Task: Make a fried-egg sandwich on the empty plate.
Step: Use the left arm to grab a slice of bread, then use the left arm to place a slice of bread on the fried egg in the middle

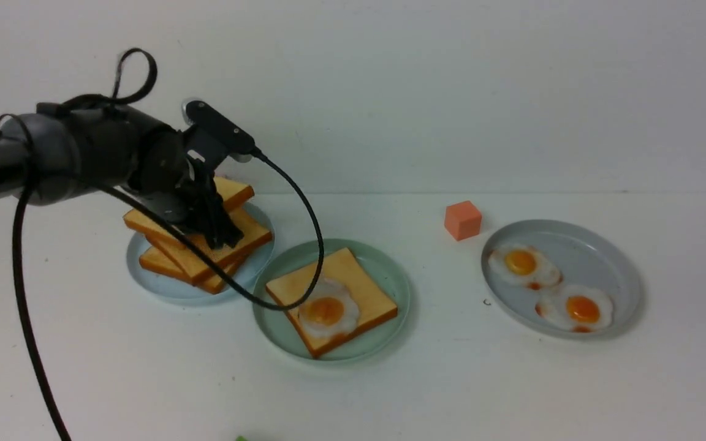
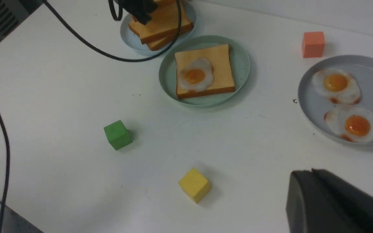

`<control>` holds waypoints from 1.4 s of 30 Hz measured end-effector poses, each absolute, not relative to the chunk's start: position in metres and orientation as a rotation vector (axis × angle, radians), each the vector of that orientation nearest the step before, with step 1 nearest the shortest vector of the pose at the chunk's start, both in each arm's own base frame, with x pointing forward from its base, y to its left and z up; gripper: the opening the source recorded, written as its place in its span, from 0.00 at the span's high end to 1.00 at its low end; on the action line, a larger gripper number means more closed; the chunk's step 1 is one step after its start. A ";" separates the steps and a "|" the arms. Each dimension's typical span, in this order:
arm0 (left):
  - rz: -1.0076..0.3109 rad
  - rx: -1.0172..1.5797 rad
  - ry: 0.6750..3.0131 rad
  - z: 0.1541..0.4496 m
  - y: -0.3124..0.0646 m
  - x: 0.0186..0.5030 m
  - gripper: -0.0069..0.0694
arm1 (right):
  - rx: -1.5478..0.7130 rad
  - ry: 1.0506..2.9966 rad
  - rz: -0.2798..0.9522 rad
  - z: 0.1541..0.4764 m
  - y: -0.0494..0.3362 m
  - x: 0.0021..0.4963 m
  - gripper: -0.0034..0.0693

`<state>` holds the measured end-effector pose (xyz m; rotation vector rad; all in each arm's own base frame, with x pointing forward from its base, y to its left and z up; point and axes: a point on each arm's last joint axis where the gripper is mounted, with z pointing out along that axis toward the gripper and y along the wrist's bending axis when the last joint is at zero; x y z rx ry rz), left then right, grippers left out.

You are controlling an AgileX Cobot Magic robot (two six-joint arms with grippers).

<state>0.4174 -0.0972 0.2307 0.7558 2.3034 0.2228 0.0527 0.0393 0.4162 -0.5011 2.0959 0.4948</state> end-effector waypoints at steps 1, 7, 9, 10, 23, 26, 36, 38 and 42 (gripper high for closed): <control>0.207 0.741 2.298 0.241 -0.099 0.412 0.82 | -0.501 2.095 0.491 0.416 0.039 0.053 0.90; 0.110 0.838 2.214 0.277 -0.140 0.362 0.82 | -0.504 2.127 0.445 0.413 0.036 0.053 0.90; 0.068 0.991 2.166 0.270 -0.170 0.332 0.82 | -0.505 2.151 0.404 0.411 0.033 0.052 0.90; 0.052 1.038 2.159 0.265 -0.180 0.323 0.82 | -0.505 2.155 0.394 0.411 0.032 0.052 0.90; 0.072 1.336 2.084 0.218 -0.229 0.301 0.83 | -0.499 2.177 0.349 0.408 0.023 0.046 0.90; 0.089 1.361 2.093 0.209 -0.230 0.303 0.83 | -0.499 2.178 0.351 0.408 0.023 0.046 0.90; 0.088 1.381 2.117 0.189 -0.234 0.308 0.83 | -0.505 2.186 0.380 0.408 0.025 0.044 0.90; 0.079 1.362 2.125 0.188 -0.235 0.308 0.82 | -0.508 2.189 0.392 0.408 0.025 0.044 0.90; 0.053 1.308 2.132 0.189 -0.236 0.309 0.71 | -0.510 2.191 0.401 0.408 0.026 0.043 0.90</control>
